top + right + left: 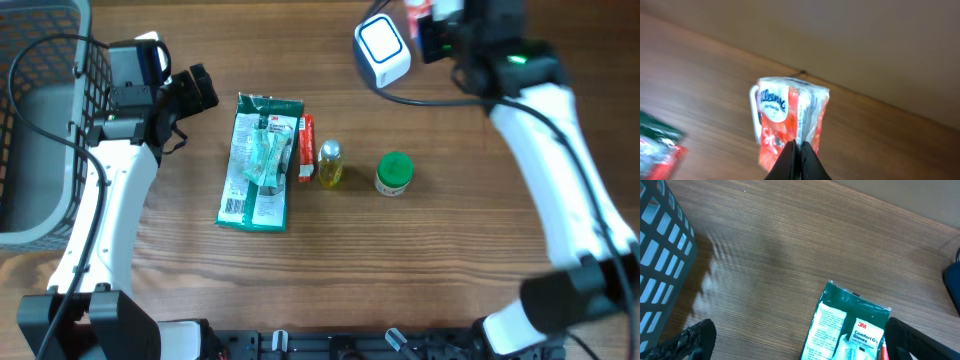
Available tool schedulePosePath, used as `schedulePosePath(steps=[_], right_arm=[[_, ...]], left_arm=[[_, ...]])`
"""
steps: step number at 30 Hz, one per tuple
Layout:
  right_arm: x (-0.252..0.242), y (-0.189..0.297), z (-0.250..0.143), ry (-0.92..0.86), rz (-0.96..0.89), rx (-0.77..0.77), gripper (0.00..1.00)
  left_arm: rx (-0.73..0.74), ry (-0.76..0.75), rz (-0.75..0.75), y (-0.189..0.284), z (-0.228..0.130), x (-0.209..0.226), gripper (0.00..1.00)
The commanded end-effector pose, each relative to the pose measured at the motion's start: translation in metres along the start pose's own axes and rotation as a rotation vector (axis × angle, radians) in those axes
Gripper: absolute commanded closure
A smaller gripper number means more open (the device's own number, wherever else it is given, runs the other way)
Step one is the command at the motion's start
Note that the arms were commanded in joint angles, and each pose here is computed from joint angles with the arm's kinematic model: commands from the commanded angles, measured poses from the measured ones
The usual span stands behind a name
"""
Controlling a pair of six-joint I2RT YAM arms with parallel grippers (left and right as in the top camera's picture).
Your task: Scan the item barcode
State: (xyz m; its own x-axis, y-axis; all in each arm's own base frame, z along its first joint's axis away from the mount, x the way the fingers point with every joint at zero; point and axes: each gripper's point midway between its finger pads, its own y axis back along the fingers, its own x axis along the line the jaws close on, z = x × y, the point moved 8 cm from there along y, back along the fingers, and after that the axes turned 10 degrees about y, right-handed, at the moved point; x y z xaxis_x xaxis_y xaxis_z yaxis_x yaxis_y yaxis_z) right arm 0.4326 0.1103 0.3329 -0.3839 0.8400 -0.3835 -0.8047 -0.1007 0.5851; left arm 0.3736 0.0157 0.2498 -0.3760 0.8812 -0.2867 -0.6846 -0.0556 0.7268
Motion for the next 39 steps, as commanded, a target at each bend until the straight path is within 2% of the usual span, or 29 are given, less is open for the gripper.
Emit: schedulePosePath(steps=[1, 5, 9, 14, 19, 22, 25, 28, 32, 36, 39], right_arm=[[0.02, -0.051, -0.01, 0.238, -0.127, 0.114, 0.96], [0.04, -0.109, -0.028, 0.363, -0.226, 0.195, 0.96], [0.055, -0.145, -0.047, 0.383, -0.226, 0.234, 0.96], [0.065, -0.161, -0.057, 0.372, -0.189, 0.223, 0.96], [0.059, -0.16, -0.056, 0.285, -0.214, 0.209, 0.96], [0.038, -0.134, -0.043, 0.202, -0.292, 0.201, 0.96], [0.005, -0.072, -0.022, 0.104, -0.304, 0.158, 0.96], [-0.02, -0.008, -0.023, -0.029, -0.259, 0.169, 0.96], [-0.056, 0.059, -0.077, -0.356, -0.145, 0.337, 0.96], [-0.072, 0.069, -0.139, -0.553, 0.064, 0.518, 0.96], [-0.075, 0.059, -0.192, -0.654, 0.074, 0.644, 0.96]], left_arm=[[-0.011, -0.005, 0.009, 0.001, 0.003, 0.001, 0.0], [-0.011, -0.005, 0.009, 0.001, 0.003, 0.001, 0.0], [-0.011, -0.005, 0.009, 0.001, 0.003, 0.001, 0.0], [-0.011, -0.005, 0.009, 0.001, 0.003, 0.001, 0.0], [-0.011, -0.005, 0.009, 0.001, 0.003, 0.001, 0.0], [-0.011, -0.005, 0.009, 0.001, 0.003, 0.001, 0.0], [-0.011, -0.005, 0.009, 0.001, 0.003, 0.001, 0.0], [-0.011, -0.005, 0.009, 0.001, 0.003, 0.001, 0.0], [-0.011, -0.005, 0.009, 0.001, 0.003, 0.001, 0.0], [-0.011, -0.005, 0.009, 0.001, 0.003, 0.001, 0.0], [-0.011, -0.005, 0.009, 0.001, 0.003, 0.001, 0.0]])
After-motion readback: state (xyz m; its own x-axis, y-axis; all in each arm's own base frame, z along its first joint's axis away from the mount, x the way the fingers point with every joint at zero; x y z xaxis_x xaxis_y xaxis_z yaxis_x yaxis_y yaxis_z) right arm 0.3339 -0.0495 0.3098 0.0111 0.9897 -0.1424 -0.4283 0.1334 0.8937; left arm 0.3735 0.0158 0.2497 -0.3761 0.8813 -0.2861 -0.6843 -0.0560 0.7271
